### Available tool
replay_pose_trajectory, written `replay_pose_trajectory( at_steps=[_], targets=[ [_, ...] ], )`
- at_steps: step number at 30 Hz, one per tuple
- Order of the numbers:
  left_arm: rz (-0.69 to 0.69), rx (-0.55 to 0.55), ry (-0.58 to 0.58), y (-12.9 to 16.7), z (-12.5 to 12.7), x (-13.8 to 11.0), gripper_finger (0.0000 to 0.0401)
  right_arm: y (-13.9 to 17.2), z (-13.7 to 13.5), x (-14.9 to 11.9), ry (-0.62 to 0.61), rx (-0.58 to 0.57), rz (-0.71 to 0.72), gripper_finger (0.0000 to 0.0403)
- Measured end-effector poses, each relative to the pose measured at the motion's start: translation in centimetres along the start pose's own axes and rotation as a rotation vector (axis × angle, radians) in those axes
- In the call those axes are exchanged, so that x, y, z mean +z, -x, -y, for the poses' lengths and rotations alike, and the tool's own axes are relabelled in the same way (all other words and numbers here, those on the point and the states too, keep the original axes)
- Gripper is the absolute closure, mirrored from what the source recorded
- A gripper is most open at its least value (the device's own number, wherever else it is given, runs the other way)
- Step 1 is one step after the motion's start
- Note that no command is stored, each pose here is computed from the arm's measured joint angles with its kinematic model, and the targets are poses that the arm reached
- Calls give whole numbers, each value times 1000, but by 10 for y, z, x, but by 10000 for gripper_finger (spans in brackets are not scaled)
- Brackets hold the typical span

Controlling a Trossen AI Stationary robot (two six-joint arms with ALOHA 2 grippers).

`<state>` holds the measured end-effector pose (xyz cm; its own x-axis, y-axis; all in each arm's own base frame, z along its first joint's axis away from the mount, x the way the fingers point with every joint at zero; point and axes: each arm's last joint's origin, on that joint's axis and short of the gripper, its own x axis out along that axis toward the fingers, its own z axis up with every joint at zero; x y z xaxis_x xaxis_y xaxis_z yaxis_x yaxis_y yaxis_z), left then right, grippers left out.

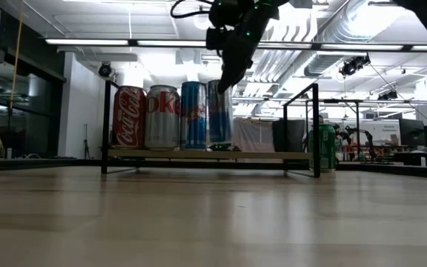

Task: Place canned beverage on shelf
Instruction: Put the right blue soda can on the shelf aligned with the other blue soda can

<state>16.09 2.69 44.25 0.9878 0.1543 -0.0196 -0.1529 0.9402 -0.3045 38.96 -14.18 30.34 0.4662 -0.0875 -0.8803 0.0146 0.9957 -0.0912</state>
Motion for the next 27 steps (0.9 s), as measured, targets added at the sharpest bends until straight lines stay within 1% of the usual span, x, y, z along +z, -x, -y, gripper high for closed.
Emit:
replay_pose_trajectory(
  at_steps=[5, 10, 15, 27],
  targets=[
    [2, 4, 16, 0, 0, 0, 131, -15, 1, 0, -4, 14, -24, 177],
    [2, 3, 29, 0, 0, 0, 131, -22, 2, 1, -5, 19, -21, 166],
    [-1, -6, 56, 0, 0, 0, 131, -24, 3, 3, -14, 20, 1, 164],
    [-12, -8, 56, 0, 0, -1, 131, -23, 3, 3, -73, 3, -9, 162]
  ],
)
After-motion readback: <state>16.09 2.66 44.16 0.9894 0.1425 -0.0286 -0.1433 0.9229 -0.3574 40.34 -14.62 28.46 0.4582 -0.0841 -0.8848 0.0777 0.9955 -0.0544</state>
